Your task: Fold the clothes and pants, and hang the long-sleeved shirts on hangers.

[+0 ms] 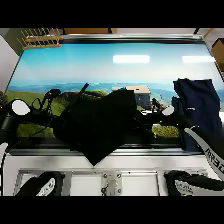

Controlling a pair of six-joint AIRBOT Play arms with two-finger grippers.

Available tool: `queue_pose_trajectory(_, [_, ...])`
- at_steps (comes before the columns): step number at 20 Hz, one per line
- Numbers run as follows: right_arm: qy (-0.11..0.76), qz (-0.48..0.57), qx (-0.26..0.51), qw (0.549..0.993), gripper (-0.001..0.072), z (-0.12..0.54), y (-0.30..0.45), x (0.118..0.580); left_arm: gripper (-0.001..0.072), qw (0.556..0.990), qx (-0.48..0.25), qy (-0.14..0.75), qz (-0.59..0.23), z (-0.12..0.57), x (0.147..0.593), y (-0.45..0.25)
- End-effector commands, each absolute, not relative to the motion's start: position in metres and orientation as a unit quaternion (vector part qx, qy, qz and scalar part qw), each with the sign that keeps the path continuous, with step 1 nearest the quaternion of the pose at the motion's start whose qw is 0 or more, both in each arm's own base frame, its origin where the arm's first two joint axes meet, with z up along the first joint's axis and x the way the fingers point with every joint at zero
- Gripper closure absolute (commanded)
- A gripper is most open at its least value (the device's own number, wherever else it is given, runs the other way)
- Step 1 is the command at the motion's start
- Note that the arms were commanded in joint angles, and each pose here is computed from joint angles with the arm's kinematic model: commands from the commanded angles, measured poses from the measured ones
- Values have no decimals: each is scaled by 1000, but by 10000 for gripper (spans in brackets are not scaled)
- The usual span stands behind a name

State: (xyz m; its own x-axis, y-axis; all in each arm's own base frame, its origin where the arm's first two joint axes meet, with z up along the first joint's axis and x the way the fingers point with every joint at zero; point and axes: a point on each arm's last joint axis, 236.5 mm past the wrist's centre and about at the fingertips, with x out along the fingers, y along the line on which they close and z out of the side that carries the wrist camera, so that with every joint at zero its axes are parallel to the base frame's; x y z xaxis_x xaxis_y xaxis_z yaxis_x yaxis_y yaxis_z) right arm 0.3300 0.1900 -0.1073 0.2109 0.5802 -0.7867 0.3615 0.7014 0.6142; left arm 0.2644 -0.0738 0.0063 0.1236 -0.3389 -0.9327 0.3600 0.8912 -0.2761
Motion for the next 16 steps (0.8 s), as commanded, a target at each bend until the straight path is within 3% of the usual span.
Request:
queue_pose_trajectory(1, [602,77,372,702,541,-112,195,341,689,750,9,619,-233,6,265,-74])
queue_pose_trajectory(2, [596,87,360,712,687,-111,194,344,689,750,9,619,-233,7,265,-73])
queue_pose_trajectory(3, [587,101,348,724,699,-103,193,351,689,752,12,616,-232,9,266,-72])
queue_pose_trajectory(6, [534,158,300,774,700,-31,179,385,689,800,57,560,-207,65,292,-57])
queue_pose_trajectory(10, [400,224,205,865,700,156,146,411,689,903,100,367,-201,231,305,-66])
queue_pose_trajectory(13, [254,263,162,917,700,309,142,378,689,951,107,204,-206,350,268,-87])
queue_pose_trajectory(16, [125,281,132,942,700,415,138,321,689,965,79,74,-239,432,209,-107])
